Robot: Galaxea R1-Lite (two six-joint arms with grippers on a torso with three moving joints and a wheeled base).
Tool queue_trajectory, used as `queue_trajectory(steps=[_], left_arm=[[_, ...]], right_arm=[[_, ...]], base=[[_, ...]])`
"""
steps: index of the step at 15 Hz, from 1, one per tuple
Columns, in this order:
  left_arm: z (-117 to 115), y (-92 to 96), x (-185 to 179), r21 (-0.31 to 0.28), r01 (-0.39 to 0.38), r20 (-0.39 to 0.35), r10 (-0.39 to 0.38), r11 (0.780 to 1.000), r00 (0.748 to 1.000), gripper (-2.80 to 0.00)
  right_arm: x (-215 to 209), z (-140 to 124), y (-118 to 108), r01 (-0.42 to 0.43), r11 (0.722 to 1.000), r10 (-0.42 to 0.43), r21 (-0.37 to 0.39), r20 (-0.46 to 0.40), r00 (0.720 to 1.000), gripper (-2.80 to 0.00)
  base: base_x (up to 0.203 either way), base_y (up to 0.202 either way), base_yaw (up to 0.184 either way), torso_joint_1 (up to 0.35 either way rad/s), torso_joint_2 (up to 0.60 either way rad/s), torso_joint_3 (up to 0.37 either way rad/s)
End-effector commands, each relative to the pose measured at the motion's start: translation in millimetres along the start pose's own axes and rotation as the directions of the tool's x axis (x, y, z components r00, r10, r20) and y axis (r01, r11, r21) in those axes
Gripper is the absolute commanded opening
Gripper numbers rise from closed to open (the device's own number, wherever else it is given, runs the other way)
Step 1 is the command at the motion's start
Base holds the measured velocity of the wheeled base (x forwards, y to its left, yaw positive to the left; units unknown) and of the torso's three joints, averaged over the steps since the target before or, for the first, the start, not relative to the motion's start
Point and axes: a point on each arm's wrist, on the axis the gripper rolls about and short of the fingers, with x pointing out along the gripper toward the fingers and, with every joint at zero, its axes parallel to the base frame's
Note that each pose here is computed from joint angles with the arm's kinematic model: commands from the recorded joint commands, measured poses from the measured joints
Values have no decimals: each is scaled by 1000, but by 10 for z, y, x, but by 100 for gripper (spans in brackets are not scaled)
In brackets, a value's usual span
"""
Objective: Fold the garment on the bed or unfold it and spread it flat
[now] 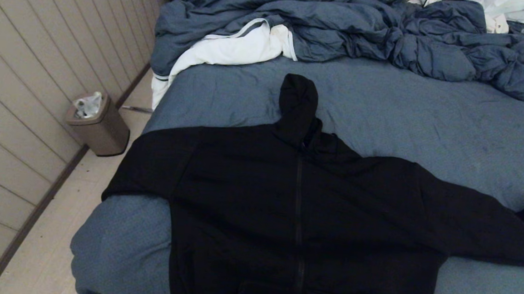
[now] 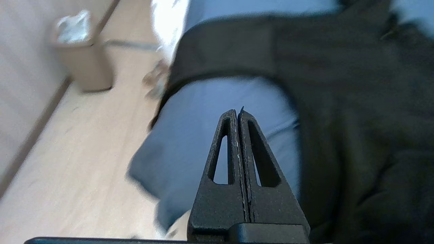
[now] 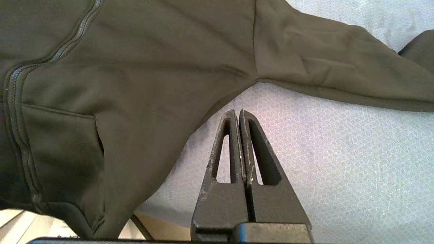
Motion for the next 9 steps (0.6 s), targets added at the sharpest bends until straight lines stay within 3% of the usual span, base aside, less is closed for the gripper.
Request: queue_trajectory(steps=[1, 2, 4, 5, 7, 9], left_arm=[[1, 10, -6, 44, -47, -27, 48, 998, 998, -280], [-5, 18, -15, 86, -84, -51, 89, 993, 995, -280], [-28, 17, -35, 57, -84, -115, 91, 995, 989, -280], [-20, 16, -38, 22, -88, -113, 90, 996, 990, -280], [-25, 16, -44, 16, -92, -130, 94, 996, 987, -280], [-49, 30, -48, 24, -148, -146, 150, 989, 978, -280]], right_arm=[[-1, -7, 0, -1, 1000, 1, 2, -4, 1000, -280], [-1, -7, 0, -1, 1000, 1, 2, -4, 1000, -280], [-1, -7, 0, -1, 1000, 1, 8, -4, 1000, -280], [-1, -7, 0, -1, 1000, 1, 8, -4, 1000, -280], [-1, -7, 0, -1, 1000, 1, 8, -4, 1000, -280], [-1, -7, 0, -1, 1000, 1, 10, -4, 1000, -280]], base=[[0, 0, 0, 0, 0, 0], [0, 0, 0, 0, 0, 0], [0, 0, 0, 0, 0, 0], [0, 0, 0, 0, 0, 0], [0, 0, 0, 0, 0, 0], [0, 0, 0, 0, 0, 0]])
